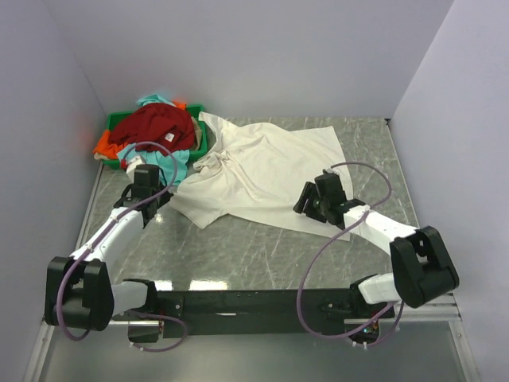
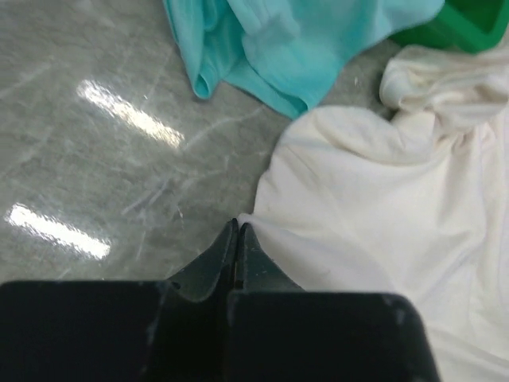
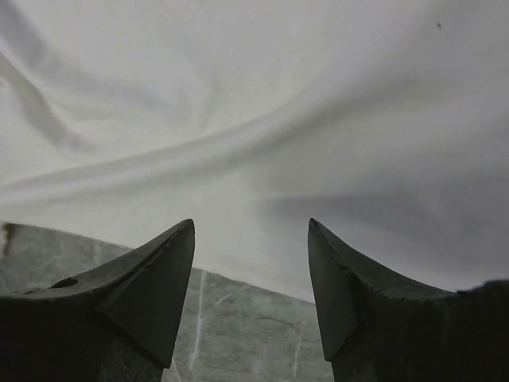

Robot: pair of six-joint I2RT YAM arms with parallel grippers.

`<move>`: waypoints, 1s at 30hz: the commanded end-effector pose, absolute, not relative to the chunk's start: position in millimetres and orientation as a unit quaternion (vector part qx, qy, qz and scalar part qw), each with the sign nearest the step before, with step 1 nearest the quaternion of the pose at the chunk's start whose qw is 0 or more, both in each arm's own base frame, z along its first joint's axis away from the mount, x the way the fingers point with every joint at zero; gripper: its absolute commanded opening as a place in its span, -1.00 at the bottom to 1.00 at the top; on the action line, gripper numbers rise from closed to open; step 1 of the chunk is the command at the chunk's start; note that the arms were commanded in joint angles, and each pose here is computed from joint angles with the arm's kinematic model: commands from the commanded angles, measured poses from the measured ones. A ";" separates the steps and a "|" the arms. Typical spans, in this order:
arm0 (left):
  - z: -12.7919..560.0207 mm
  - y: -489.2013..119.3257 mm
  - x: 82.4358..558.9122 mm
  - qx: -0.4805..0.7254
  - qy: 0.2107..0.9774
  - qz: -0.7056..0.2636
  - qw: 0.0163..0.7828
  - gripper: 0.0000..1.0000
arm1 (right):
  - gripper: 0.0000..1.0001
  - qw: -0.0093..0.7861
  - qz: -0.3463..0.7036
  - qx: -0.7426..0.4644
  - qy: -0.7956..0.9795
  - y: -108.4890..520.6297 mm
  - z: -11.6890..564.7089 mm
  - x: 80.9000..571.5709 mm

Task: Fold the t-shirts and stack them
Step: Flatten the tshirt out

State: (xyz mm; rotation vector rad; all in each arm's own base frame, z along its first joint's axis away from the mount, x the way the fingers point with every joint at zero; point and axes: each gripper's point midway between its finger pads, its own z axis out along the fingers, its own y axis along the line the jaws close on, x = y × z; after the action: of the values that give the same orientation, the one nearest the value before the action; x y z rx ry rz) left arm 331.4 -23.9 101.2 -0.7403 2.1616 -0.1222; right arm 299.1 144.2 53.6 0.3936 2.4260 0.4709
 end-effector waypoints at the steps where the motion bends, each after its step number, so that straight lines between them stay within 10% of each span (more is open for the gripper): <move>1: 121.5 -8.4 350.3 -0.307 0.832 -0.061 0.458 -0.99 | 0.31 0.311 0.184 0.139 0.922 157.2 47.6 307.3; 17: 113.2 24.7 357.7 -0.327 0.815 -0.021 0.479 -0.99 | 0.26 0.300 0.160 0.092 0.936 222.6 49.5 329.4; 30: 97.9 20.5 359.5 -0.299 0.829 -0.023 0.472 -0.99 | 0.29 0.273 0.013 0.179 0.945 106.9 35.2 266.7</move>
State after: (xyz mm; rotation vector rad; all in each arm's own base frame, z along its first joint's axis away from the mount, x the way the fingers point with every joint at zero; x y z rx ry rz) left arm 349.6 19.1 87.9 -0.7679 2.0774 -0.0423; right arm 299.1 157.7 60.3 0.3527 2.4671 0.2448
